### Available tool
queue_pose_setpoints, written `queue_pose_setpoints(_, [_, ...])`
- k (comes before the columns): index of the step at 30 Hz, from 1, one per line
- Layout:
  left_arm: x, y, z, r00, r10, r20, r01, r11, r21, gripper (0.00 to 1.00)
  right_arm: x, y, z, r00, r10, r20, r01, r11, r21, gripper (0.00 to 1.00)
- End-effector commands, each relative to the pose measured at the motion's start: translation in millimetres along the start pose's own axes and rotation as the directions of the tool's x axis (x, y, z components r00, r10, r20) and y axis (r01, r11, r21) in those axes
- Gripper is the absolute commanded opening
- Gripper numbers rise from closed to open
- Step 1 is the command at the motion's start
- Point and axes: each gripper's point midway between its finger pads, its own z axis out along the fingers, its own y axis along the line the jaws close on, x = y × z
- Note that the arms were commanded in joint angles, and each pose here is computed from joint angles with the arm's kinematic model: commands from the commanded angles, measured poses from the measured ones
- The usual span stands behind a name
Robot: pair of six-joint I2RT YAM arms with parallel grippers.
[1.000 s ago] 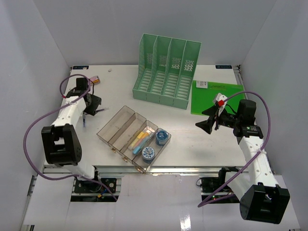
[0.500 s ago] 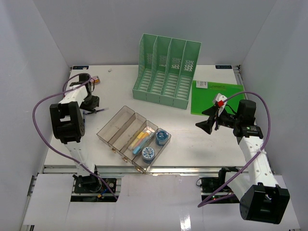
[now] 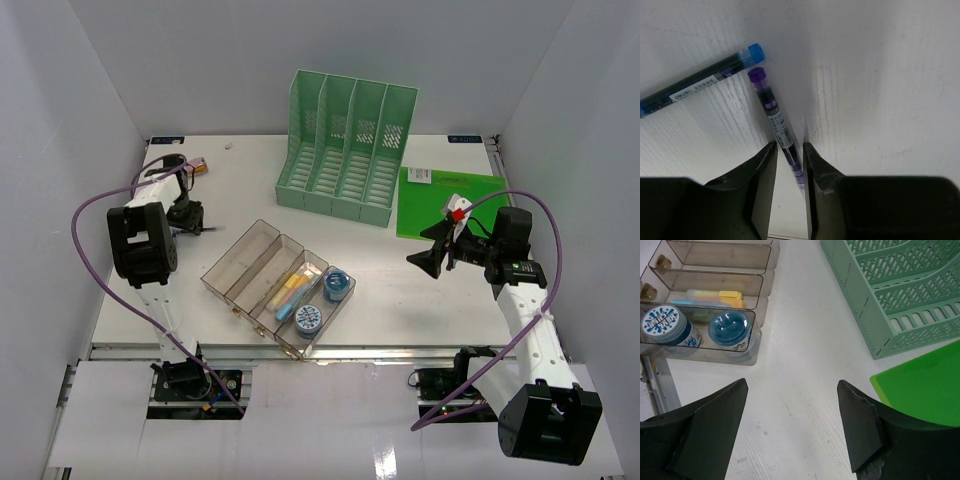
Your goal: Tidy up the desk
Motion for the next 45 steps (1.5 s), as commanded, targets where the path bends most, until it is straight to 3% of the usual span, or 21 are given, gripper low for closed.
queue_pose_setpoints(1, [10.2,-2.7,5.7,0.998,-0.018,-0.061,0.018,1.000,0.000,0.30,-5.2,-2.2,-1.4,1.000,-0.022,0.004,0.022,1.000,0.006,0.79])
queue_pose_setpoints(9, [17.1,-24.9,-5.5,0.991,0.078,-0.109,-0.063,0.989,0.135,0.11,-4.6,-3.0,-1.8,1.000,-0.020,0.001,0.020,1.000,0.010,0.79])
queue_pose_setpoints(15, [-6.7,-52.4,-49.9,0.981,0.194,0.014,-0.189,0.934,0.304,0.01,-4.5,-3.1,-1.7,1.000,-0.022,0.000,0.022,1.000,0.011,0.79])
queue_pose_setpoints(18, [-23.5,-71.2,-97.7,0.938,0.306,0.161,-0.345,0.828,0.441,0.00,-4.9,-2.9,-1.9,1.000,-0.023,0.002,0.023,1.000,0.011,0.79])
queue_pose_setpoints(20, [-26.9,-82.9,-143.0,0.885,0.363,0.290,-0.465,0.685,0.561,0.00,-5.1,-2.4,-2.0,1.000,-0.023,0.002,0.023,1.000,0.009,0.79])
queue_pose_setpoints(22, [-19.5,-82.6,-162.2,0.842,0.399,0.364,-0.539,0.572,0.619,0.00,-5.2,-2.3,-2.0,1.000,-0.024,0.003,0.024,1.000,0.008,0.79])
queue_pose_setpoints(25, [5.8,-69.6,-209.1,0.743,0.473,0.474,-0.648,0.333,0.685,0.00,-5.2,-2.0,-1.8,1.000,-0.023,0.004,0.023,1.000,0.005,0.79])
queue_pose_setpoints(28, [43.5,-51.1,-216.4,0.642,0.564,0.520,-0.710,0.180,0.681,0.00,-4.3,-1.2,-1.4,1.000,-0.021,0.003,0.021,1.000,0.002,0.79])
queue_pose_setpoints(32, [111.8,-18.2,-222.1,0.392,0.691,0.608,-0.803,-0.066,0.593,0.00,-4.3,-1.3,-1.5,1.000,-0.020,0.004,0.020,1.000,0.001,0.79])
queue_pose_setpoints(35, [148.3,0.4,-232.8,0.229,0.687,0.690,-0.833,-0.229,0.504,0.00,-3.6,-1.3,-1.3,1.000,-0.018,0.003,0.018,1.000,0.001,0.79])
queue_pose_setpoints(36, [155.0,7.3,-228.5,0.198,0.692,0.694,-0.839,-0.246,0.486,0.00,-3.6,-1.4,-1.3,1.000,-0.019,0.003,0.019,1.000,0.001,0.79])
queue_pose_setpoints(39, [169.8,26.3,-215.9,0.042,0.688,0.725,-0.877,-0.322,0.357,0.00,-3.6,-1.5,-1.3,1.000,-0.019,0.003,0.019,1.000,0.001,0.79])
queue_pose_setpoints(45, [187.1,53.5,-194.3,-0.155,0.677,0.720,-0.863,-0.447,0.235,0.00,-3.2,-1.1,-1.0,1.000,-0.016,0.004,0.016,1.000,-0.002,0.79])
